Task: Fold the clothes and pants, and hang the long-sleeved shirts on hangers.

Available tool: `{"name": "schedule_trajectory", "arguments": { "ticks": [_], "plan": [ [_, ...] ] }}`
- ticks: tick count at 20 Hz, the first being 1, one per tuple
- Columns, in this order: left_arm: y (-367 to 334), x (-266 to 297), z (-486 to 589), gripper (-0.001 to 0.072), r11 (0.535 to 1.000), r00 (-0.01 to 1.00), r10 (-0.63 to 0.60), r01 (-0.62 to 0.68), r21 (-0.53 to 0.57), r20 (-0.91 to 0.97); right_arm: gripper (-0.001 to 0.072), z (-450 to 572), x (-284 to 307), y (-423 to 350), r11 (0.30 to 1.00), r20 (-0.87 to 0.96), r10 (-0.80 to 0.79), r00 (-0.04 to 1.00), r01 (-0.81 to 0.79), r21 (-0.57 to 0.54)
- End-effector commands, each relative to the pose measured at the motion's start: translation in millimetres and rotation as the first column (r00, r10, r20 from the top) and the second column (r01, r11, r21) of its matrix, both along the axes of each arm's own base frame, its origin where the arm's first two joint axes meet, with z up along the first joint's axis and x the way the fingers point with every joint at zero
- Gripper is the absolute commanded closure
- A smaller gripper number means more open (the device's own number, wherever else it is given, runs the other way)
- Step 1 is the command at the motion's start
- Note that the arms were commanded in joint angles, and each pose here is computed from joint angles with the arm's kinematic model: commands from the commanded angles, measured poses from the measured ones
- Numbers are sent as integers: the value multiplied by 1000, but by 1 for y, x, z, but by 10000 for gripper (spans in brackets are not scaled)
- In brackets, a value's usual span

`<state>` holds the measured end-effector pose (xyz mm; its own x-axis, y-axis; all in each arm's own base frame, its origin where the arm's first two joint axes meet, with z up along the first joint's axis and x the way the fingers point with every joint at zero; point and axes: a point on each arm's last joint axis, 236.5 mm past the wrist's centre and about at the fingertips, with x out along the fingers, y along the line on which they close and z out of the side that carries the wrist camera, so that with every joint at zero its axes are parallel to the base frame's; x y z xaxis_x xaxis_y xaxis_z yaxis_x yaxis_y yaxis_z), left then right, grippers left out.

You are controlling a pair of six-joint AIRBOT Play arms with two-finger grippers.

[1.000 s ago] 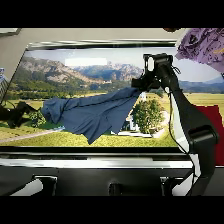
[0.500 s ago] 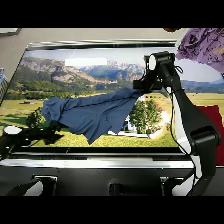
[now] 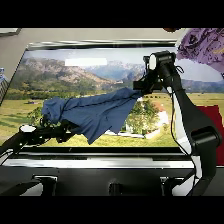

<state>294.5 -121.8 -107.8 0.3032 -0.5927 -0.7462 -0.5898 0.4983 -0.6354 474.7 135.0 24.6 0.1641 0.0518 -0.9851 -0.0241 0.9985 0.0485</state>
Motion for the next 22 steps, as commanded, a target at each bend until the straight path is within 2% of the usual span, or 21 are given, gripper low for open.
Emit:
{"name": "schedule_trajectory", "arguments": {
  "ticks": [1,2,3,6,8,10,12,14,17,20,22],
  "plan": [
    [11,14,-13,287,998,1000,14,-15,60,16,681,2,-1,1,1000,1,9,1000,-9,0],
    [11,18,-13,517,998,1000,13,-14,62,20,681,2,-1,1,1000,1,9,1000,-9,1],
    [11,24,-10,683,998,999,11,-13,63,31,681,2,-1,1,1000,0,9,1000,-9,1],
    [11,57,20,689,998,990,-25,16,67,136,682,4,-4,0,1000,-6,9,1000,-9,-2],
    [9,90,68,691,996,963,-74,58,71,258,682,20,1,-4,1000,50,6,999,-6,-9],
    [21,121,132,692,986,912,-140,94,136,386,682,60,15,-21,999,195,-3,981,14,-53],
    [45,143,214,692,959,844,-213,85,270,492,682,124,25,-43,994,390,-10,921,51,-95],
    [77,149,311,692,898,765,-286,5,440,577,682,203,19,-67,988,579,-13,815,100,-119],
    [117,108,453,692,762,667,-363,-189,619,651,682,313,-33,-106,977,765,-34,643,184,-112],
    [143,31,553,691,659,587,-322,-425,621,743,682,392,-108,-132,976,870,-67,488,215,-46],
    [152,-23,587,691,628,525,-257,-547,553,811,681,428,-156,-143,980,914,-81,398,201,-1]
  ]
}}
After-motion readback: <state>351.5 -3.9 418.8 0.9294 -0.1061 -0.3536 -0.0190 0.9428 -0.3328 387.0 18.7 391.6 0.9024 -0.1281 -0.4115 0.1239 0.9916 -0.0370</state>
